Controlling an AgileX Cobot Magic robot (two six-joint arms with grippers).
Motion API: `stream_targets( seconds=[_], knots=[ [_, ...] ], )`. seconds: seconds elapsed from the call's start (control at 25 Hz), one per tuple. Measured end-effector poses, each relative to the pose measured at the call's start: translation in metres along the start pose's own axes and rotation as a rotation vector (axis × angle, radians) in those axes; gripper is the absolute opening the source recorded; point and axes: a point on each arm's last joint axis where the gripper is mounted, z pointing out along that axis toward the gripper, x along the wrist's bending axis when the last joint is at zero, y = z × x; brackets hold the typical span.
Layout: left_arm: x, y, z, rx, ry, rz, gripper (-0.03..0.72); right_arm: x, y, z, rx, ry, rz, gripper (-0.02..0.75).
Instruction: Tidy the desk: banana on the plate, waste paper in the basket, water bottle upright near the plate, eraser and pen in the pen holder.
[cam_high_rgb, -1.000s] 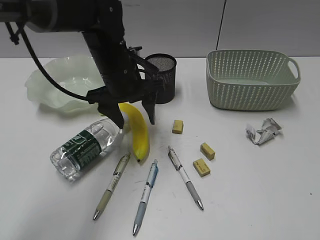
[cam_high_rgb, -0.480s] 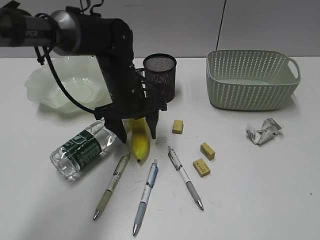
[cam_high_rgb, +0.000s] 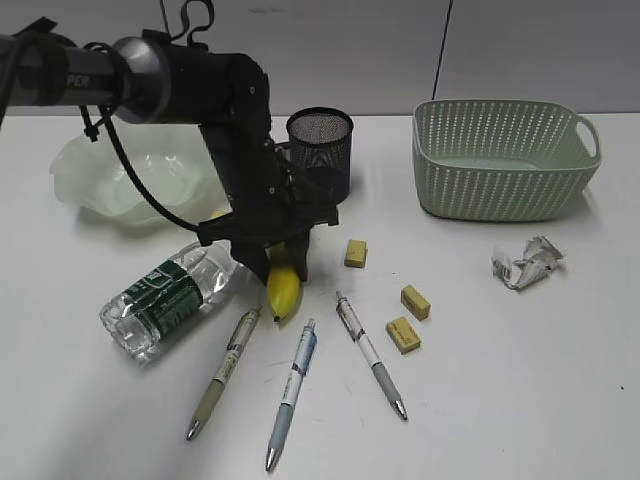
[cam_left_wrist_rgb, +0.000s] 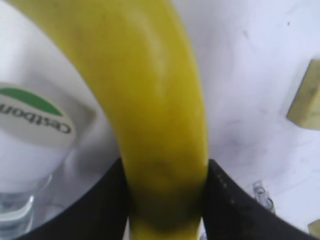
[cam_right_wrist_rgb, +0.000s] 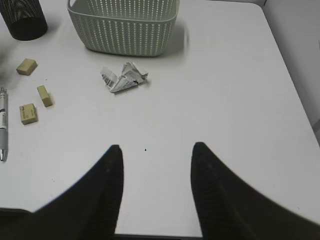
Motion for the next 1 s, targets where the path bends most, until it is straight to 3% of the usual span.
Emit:
stream_targets(
  seconds=[0.2,0.4,0.52,0.72,0.84,1.0],
  knots=[
    [-0.007,-0.003,-0.03,-0.047,-0.038,0.03,0.319,0.0,0.0,0.0,0.001,0.0,0.001,0.364],
    [-0.016,-0.016,-0.104,-0.183,-0.123,0.101,0.319,0.001,0.0,0.0,0.001,0.01,0.008,0.364],
    [-0.014,-0.028,-0.151,-0.298,-0.125,0.157,0.319,0.0,0.0,0.0,0.002,0.0,0.002,0.364],
    [0.022,-0.03,-0.214,-0.517,0.042,0.205,0.319,0.0,0.0,0.0,0.002,0.0,0.002,0.363],
    [0.052,-0.016,-0.222,-0.531,0.125,0.19,0.319,0.001,0.0,0.0,0.001,0.01,0.008,0.363],
    [0.087,0.008,-0.21,-0.495,0.161,0.135,0.319,0.0,0.0,0.0,0.002,0.0,0.002,0.363]
  ],
)
